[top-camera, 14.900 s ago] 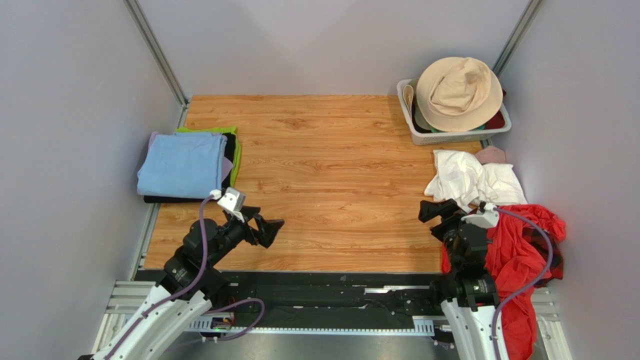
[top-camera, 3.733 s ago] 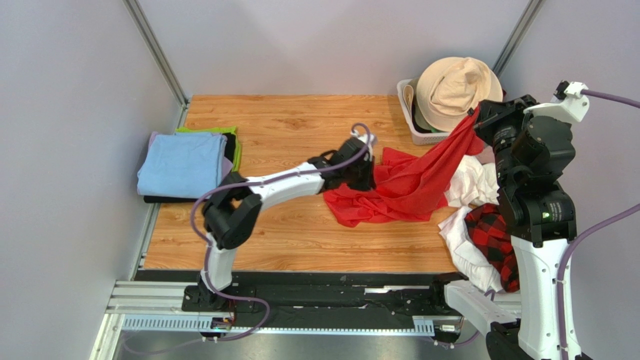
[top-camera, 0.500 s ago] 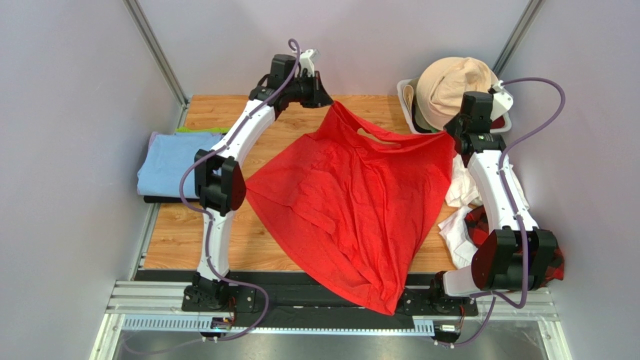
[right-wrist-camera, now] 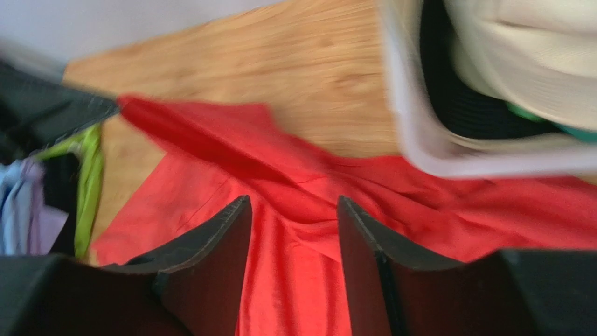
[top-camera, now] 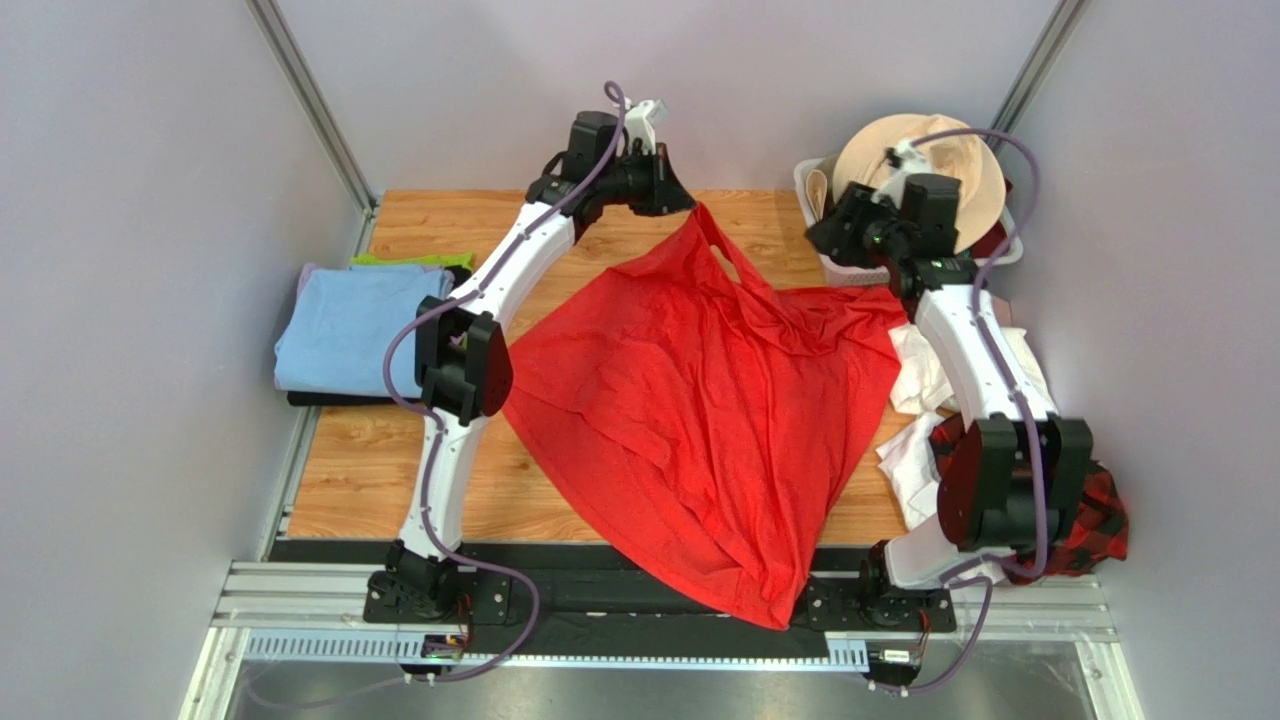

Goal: Fold and stack the mixed laundry pile
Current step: Flatten out the tank top at the center of the board.

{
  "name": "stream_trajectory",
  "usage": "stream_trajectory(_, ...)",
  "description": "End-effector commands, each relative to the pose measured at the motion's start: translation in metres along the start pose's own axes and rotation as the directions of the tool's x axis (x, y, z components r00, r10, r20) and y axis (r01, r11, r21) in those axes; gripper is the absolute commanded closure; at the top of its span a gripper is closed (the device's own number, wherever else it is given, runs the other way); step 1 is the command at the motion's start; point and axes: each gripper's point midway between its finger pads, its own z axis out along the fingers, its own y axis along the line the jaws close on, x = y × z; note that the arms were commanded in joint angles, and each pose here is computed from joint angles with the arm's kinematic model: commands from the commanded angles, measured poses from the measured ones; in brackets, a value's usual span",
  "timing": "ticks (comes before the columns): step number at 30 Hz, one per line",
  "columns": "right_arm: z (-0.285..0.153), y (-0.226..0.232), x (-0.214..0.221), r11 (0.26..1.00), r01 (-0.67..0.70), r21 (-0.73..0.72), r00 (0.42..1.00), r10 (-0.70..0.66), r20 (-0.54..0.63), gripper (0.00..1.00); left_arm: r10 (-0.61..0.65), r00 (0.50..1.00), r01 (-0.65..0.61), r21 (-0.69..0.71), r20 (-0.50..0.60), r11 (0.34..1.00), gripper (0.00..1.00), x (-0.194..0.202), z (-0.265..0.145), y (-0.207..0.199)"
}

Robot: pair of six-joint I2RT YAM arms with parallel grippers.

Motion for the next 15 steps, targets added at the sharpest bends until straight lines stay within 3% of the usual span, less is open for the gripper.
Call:
stream_trajectory(1, 0.028, 0.095, 0.033, 0.881, 0.193, -0.431, 0.968, -0.244, -0.064, 0.46, 0.065, 0.993, -0.071, 0.060, 0.100, 0.996, 1.00, -0.041, -0.015, -0.031)
stream_trajectory(8, 0.065, 0.128, 0.073, 0.790, 0.346, -0.507, 0.904, -0.425, -0.045, 0.47, 0.075, 0.994, -0.080, 0.060, 0.085, 0.995, 1.00, -0.036, -0.015, -0.029)
stream_trajectory(15, 0.089, 0.121, 0.072, 0.809, 0.380, -0.449, 0.899, -0.438, -0.029, 0.49, 0.085, 0.993, -0.090, 0.058, 0.079, 0.994, 1.00, -0.035, -0.019, -0.030)
